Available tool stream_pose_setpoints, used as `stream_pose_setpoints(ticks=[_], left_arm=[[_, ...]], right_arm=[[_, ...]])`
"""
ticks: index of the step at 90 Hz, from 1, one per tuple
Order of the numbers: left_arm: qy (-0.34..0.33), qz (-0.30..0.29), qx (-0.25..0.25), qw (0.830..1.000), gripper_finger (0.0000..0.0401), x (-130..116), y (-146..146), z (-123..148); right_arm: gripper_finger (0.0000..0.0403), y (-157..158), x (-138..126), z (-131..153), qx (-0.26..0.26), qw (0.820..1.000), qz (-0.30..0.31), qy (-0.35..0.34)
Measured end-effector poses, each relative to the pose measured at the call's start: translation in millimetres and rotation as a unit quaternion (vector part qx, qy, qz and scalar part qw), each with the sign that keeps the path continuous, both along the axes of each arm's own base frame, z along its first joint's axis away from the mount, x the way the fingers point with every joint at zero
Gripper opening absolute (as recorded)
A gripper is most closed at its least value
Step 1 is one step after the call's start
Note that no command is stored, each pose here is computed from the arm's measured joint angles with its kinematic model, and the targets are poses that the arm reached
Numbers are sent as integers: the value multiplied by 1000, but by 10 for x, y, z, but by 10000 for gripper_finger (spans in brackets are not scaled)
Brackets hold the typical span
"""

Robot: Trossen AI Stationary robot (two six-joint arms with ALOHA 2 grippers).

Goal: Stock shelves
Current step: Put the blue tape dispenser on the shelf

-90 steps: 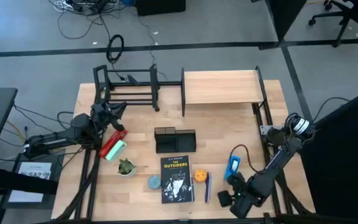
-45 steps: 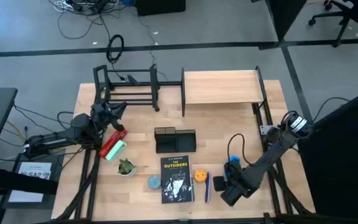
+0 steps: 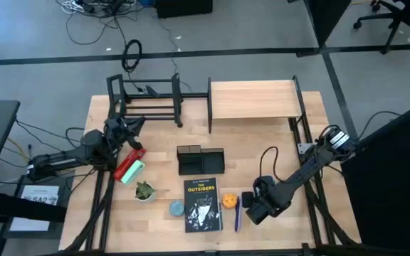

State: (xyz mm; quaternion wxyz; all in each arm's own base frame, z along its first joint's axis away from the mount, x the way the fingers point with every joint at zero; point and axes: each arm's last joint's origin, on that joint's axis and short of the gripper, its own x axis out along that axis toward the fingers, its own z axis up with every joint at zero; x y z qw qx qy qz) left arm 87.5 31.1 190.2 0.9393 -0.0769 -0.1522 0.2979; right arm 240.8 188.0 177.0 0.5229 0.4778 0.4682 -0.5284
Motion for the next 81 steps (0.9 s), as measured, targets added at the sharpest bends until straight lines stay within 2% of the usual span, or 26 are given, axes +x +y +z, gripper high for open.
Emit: stream_pose_setpoints(ticks=[22, 39, 66, 81], left_arm=[[0, 0, 0, 1000, 0, 0, 0, 0], [0, 0, 0, 1000, 0, 0, 0, 0], [0, 0, 0, 1000, 0, 0, 0, -1], [0, 0, 0, 1000, 0, 0, 0, -1]], right_arm=[[262, 0, -27, -173, 40, 999, -6, -1], [175, 21, -103, -171, 35, 999, 5, 20], [173, 43, -151, -132, 33, 998, 34, 28], [173, -18, -177, 202, 26, 998, 48, -11]])
